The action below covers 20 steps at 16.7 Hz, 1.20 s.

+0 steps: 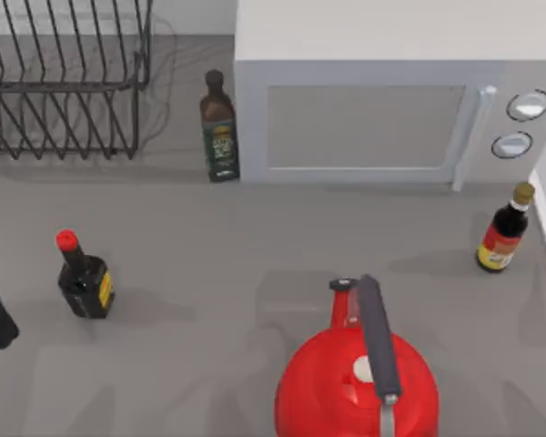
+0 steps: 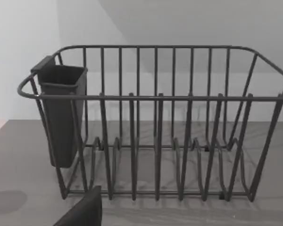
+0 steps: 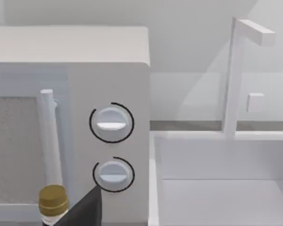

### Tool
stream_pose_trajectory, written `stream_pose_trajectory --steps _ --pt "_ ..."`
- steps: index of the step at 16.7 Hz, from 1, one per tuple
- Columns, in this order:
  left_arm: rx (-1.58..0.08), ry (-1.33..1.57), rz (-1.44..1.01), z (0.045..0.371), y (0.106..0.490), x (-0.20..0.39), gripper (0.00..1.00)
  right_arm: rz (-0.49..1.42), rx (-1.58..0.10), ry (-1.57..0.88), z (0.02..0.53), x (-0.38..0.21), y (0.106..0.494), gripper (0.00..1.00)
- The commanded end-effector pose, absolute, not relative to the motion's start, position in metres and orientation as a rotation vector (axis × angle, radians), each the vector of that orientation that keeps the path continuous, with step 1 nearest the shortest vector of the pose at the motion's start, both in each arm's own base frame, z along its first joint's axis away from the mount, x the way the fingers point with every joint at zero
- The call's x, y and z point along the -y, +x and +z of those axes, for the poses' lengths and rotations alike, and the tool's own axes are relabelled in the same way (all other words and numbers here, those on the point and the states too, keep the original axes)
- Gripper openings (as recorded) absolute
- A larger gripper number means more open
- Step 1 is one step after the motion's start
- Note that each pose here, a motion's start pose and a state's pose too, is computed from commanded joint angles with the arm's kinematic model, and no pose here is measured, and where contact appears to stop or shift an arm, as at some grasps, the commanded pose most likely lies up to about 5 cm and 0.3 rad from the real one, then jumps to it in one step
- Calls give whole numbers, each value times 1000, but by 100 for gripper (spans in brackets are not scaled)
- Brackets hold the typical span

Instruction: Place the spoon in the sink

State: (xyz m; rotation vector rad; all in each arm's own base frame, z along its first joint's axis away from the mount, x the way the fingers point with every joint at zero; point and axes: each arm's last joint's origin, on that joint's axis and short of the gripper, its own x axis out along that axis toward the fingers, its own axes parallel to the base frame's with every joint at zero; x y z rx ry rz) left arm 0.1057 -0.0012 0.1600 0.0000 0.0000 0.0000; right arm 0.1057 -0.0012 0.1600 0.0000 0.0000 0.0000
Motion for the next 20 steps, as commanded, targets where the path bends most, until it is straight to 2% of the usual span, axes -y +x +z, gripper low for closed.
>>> stream_pose_trajectory --steps 4,7,11,16,20 --pt "0 0 0 160 106 1 100 -6 -35 24 165 2 106 100" --pt "0 0 0 160 106 1 100 -27 -173 104 178 3 109 100" --pt "0 0 0 160 106 1 100 -108 -527 268 193 5 128 100" --pt "0 0 0 160 106 1 100 -321 -1046 475 195 11 169 100" --pt "0 0 0 160 106 1 100 -509 -1319 586 195 17 200 100"
